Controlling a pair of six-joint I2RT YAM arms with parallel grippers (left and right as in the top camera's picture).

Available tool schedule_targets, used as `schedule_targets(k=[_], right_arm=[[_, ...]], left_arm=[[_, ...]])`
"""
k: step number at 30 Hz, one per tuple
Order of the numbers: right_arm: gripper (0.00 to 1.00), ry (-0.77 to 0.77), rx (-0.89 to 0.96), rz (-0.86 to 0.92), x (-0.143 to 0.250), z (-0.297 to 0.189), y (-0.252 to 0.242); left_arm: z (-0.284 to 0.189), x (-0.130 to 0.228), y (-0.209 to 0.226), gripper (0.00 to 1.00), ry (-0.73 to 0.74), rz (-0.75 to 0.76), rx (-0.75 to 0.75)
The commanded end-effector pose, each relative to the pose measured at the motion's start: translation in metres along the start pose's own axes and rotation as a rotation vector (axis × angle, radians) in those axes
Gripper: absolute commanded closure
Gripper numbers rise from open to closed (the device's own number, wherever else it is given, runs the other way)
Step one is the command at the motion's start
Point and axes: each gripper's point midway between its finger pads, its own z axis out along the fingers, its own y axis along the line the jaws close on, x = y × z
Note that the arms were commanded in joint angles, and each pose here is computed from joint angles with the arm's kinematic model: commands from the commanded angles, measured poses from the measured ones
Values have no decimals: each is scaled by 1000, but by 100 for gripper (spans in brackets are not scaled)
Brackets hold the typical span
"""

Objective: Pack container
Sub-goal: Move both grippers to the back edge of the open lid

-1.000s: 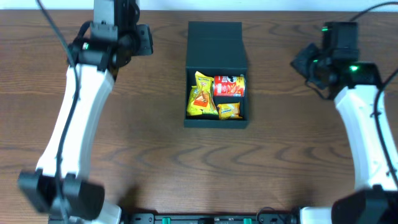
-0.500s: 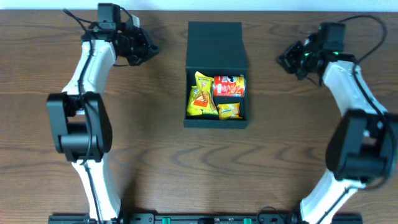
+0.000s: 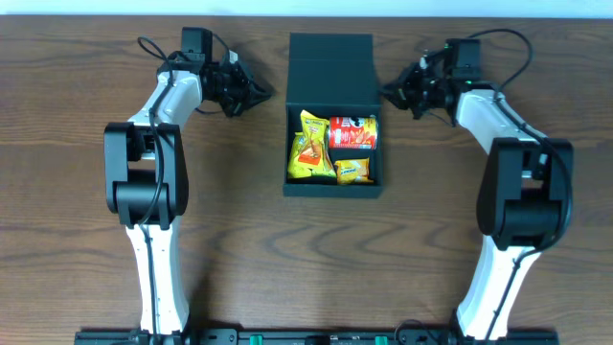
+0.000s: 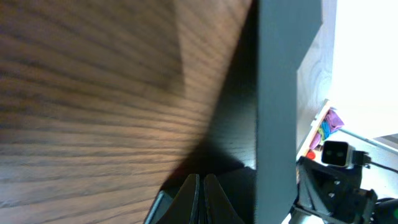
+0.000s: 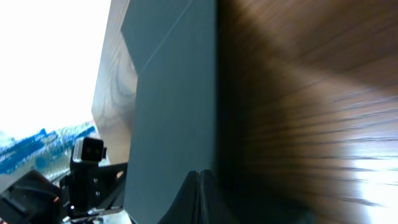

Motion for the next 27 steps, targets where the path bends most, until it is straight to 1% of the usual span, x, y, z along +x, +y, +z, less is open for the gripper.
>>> schedule_targets(k=[1,4,11,15,19,21,27], right_arm=[[99,30,4,13,10,12,4],[98,15,13,13,7,12,1],[99,-40,20,40,-21,-10,-16],[99,-76,54,61,-34,-22,-31],[99,-77,95,85,-32,-23,-41],[98,-72,115,84,-27,-20,-43],[98,-65,132,59,-20,-11,-39]], left_arm=[[1,-5,-11,95,-27,-12,10],[5,-8,-20,94,-48,9,26],[6,-13,-14,94,-84,9,-10],[9,-14,-12,94,-101,12,-34],[13,-14,-10,94,-111,16,-48],[17,-15,-7,95,-108,-9,-47],[35,-16,-8,94,-64,-73,33]])
